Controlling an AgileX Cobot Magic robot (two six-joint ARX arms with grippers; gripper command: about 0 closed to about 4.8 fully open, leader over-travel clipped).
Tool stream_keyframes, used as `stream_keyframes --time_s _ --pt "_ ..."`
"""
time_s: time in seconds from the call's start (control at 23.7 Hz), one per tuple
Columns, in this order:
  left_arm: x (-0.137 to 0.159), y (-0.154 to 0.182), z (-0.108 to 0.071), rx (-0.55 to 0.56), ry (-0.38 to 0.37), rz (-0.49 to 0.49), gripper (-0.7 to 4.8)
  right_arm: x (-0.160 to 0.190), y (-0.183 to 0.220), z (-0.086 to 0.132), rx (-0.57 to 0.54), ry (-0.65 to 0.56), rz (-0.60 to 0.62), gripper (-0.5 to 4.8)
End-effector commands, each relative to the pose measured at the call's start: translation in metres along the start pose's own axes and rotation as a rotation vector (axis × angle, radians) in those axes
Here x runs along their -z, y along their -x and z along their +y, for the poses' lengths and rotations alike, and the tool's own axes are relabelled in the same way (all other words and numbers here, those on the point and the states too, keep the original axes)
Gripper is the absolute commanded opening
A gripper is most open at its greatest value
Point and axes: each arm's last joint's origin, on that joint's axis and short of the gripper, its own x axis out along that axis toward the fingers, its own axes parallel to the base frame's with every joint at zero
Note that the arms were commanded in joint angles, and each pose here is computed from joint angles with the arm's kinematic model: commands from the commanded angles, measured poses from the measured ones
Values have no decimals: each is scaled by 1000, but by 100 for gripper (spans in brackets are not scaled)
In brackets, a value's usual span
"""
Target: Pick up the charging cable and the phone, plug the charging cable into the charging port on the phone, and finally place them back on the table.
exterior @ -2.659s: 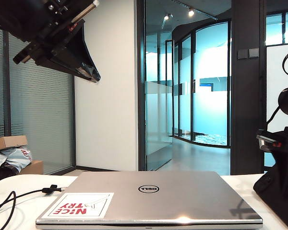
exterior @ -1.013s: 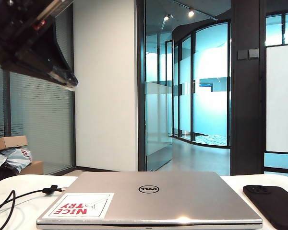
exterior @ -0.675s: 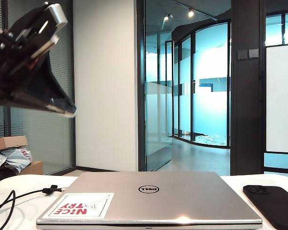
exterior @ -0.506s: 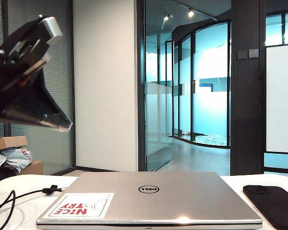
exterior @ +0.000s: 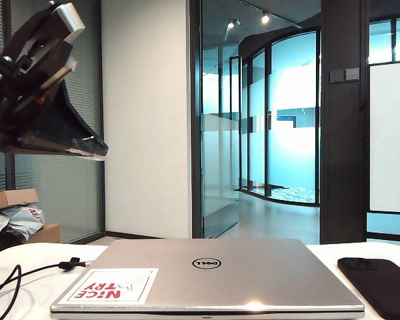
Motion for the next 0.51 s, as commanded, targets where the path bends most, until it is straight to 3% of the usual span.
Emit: stream_keyframes --time_s 0.04,0.25,0.51 --pt "-10 9 -3 11 -24 -85 -6 -4 1 0 2 6 -25 -5" --pt "-28 38 -1 -39 -168 -257 -6 -4 1 0 3 5 -25 -5" --pt "-36 77 28 -289 -139 -374 -6 -4 1 0 3 5 -25 -5"
